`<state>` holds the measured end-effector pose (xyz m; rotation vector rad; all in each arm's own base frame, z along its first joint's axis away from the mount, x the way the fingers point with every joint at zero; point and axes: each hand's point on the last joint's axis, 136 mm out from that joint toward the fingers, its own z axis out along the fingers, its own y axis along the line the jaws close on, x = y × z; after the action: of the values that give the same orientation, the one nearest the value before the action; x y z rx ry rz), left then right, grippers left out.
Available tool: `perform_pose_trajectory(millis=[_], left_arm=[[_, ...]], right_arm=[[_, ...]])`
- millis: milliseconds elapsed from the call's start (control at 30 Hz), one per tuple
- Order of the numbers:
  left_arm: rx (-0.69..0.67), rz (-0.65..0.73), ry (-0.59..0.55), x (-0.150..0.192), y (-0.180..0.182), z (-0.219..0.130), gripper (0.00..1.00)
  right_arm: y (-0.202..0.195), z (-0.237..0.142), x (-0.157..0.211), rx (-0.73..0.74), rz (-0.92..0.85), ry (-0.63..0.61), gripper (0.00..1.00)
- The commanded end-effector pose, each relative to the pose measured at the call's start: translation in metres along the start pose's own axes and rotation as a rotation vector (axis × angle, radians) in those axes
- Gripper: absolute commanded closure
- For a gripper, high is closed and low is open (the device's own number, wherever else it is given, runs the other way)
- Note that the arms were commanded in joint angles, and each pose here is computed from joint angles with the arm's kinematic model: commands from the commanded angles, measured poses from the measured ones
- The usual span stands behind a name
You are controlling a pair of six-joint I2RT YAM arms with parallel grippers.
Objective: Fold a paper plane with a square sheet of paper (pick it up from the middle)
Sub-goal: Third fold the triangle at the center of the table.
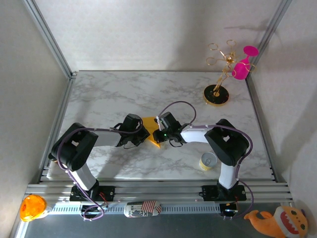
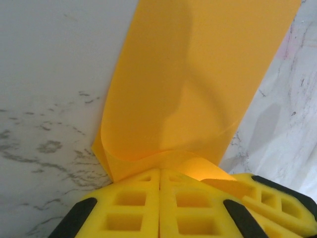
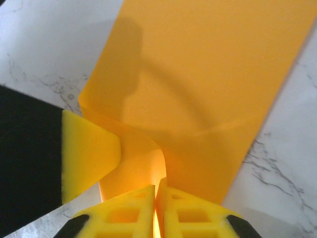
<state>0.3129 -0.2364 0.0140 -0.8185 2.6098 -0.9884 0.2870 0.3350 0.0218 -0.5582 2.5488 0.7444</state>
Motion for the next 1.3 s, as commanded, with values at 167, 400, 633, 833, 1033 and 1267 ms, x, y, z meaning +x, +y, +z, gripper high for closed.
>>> perform_pose_trajectory(millis=[167, 400, 633, 833, 1033, 1267], left_arm=[[-0.184, -0.018, -0.009, 0.0, 0.046, 0.007, 0.95], [-0.185, -0.008, 0.0, 0.001, 0.044, 0.009, 0.95], [-0.197, -0.023, -0.005, 0.001, 0.047, 0.008, 0.95], [-0.204, -0.023, 0.001, 0.003, 0.05, 0.008, 0.95], [-0.202, -0.019, 0.003, 0.004, 0.05, 0.007, 0.95], [-0.209, -0.016, 0.007, 0.005, 0.051, 0.008, 0.95]], right_arm=[[-0.001, -0.048, -0.035, -0.003, 0.173, -0.078, 0.59], [0.029, -0.055, -0.027, -0.167, 0.086, -0.007, 0.77], [0.045, -0.043, -0.004, -0.25, 0.048, 0.088, 0.88], [0.046, -0.028, 0.009, -0.237, 0.047, 0.15, 0.91], [0.043, -0.018, 0.018, -0.211, 0.062, 0.188, 0.91], [0.032, -0.01, 0.029, -0.17, 0.084, 0.221, 0.92]])
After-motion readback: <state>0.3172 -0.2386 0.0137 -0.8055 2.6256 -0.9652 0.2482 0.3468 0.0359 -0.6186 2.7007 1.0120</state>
